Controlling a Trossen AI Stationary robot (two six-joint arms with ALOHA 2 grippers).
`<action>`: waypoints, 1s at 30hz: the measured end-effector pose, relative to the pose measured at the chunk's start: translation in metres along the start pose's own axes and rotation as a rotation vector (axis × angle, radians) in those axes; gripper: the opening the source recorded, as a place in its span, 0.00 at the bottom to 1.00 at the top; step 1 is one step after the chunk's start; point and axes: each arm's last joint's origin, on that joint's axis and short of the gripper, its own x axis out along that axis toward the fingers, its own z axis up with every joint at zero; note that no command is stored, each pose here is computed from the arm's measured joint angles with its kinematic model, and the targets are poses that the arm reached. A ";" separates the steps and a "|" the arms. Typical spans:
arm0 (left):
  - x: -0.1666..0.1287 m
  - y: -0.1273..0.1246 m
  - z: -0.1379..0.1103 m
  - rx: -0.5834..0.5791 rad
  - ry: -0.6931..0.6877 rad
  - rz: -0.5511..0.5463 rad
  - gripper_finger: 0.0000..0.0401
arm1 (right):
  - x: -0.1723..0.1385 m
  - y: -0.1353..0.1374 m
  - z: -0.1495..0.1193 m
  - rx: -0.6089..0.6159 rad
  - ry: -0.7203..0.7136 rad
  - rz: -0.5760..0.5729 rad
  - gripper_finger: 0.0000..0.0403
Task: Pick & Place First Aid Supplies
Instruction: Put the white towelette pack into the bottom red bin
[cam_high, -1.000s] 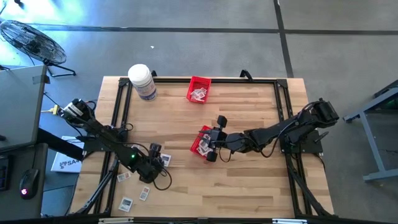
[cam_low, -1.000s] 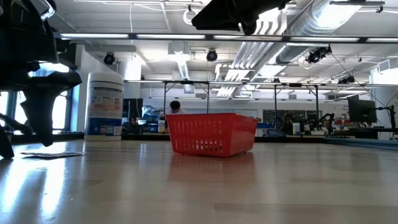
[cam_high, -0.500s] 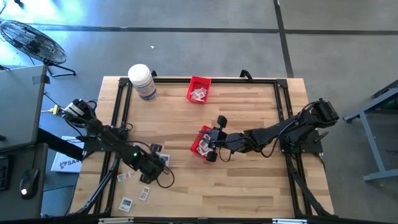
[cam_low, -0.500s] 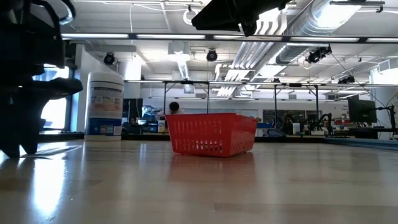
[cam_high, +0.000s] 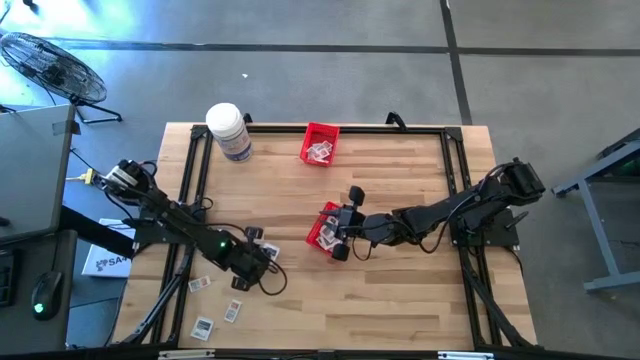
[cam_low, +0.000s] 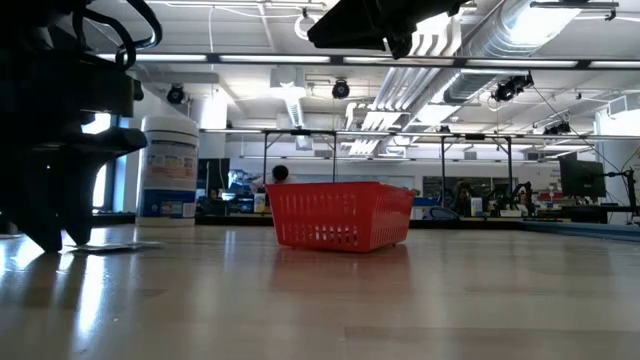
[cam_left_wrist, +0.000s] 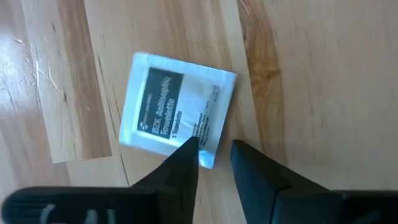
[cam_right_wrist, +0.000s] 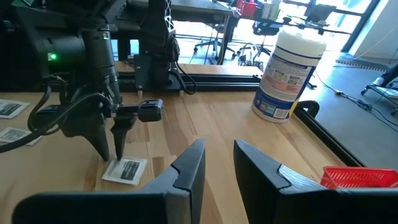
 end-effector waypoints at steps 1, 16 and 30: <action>-0.001 0.000 0.002 0.004 -0.003 0.001 0.25 | 0.000 0.000 0.000 -0.001 0.002 -0.001 0.19; -0.008 -0.001 0.015 0.099 -0.038 0.015 0.28 | 0.002 -0.004 -0.001 -0.006 0.013 -0.012 0.19; -0.004 0.021 0.017 0.126 0.065 -0.109 0.28 | 0.003 -0.004 -0.003 0.003 0.028 -0.009 0.19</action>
